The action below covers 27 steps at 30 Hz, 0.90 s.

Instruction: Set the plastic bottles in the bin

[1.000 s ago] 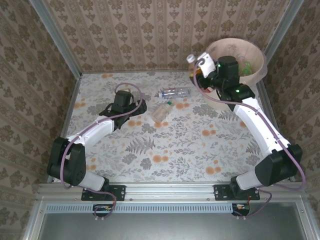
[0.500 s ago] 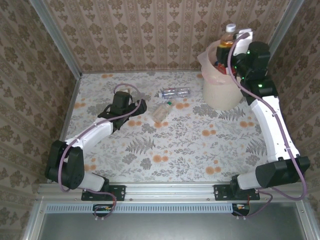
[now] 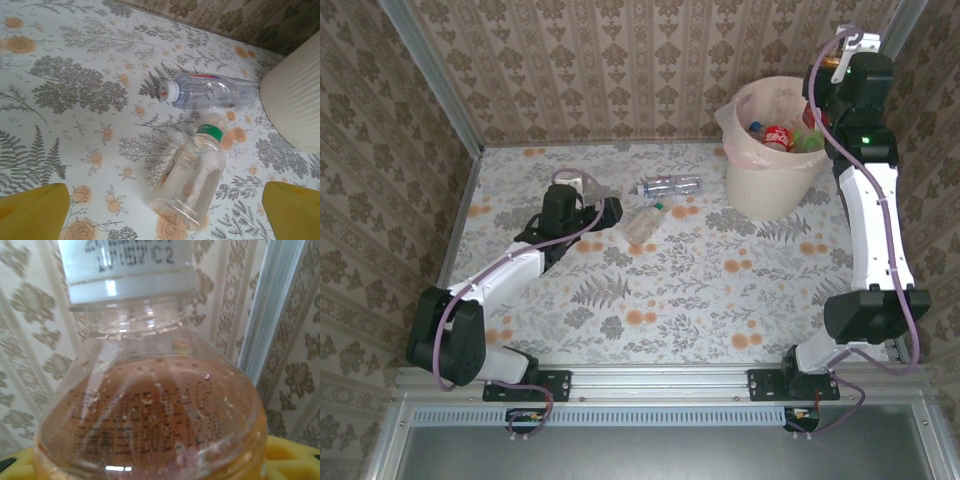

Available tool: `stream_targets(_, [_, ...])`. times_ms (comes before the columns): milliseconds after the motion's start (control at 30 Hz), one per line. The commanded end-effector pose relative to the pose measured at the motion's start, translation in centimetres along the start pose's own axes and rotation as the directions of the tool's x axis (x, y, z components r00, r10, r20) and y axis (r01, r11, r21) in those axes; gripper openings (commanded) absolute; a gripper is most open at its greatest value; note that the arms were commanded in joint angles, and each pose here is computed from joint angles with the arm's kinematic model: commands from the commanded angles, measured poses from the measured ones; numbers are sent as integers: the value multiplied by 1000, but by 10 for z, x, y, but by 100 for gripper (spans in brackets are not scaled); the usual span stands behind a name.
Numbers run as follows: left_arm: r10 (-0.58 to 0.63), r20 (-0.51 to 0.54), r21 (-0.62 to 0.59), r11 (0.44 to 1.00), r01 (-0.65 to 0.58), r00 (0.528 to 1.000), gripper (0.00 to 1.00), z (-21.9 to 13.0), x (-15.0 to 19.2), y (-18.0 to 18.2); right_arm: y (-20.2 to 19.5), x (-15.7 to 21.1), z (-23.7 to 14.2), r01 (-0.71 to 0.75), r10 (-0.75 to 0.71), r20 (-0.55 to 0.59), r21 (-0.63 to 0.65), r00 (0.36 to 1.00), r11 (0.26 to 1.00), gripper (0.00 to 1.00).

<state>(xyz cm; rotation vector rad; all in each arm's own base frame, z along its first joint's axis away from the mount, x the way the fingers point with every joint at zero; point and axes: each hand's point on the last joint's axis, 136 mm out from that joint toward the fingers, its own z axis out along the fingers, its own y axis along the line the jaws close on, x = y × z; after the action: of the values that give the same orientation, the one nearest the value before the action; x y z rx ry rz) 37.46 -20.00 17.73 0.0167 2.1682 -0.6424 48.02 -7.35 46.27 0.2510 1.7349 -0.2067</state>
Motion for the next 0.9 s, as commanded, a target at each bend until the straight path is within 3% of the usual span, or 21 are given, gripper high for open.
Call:
stream_targets(0, [44, 22, 46, 998, -45, 999, 100, -3, -5, -16, -15, 30, 20, -2, 12, -97, 97, 995, 995, 54])
stream_targets(200, [45, 19, 22, 999, -46, 999, 100, -1, -5, -12, -22, 61, 55, -8, 35, -181, 148, 983, 989, 60])
stream_targets(267, [44, 17, 19, 999, -44, 999, 100, 0, -5, -12, -28, 70, 64, 15, 30, -229, 190, 973, 982, 77])
stream_targets(400, [43, 15, 19, 999, -44, 999, 100, 0, -4, -12, -45, 74, 65, 44, 40, -271, 297, 962, 954, 99])
stream_targets(733, [51, 4, 20, 999, -51, 999, 100, 3, -1, -13, -45, 62, 48, 39, 38, -266, 280, 963, 959, 100])
stream_targets(867, [105, -43, 57, 993, -103, 994, 100, 7, 8, -21, -38, 56, 37, 38, 26, -272, 228, 962, 973, 100])
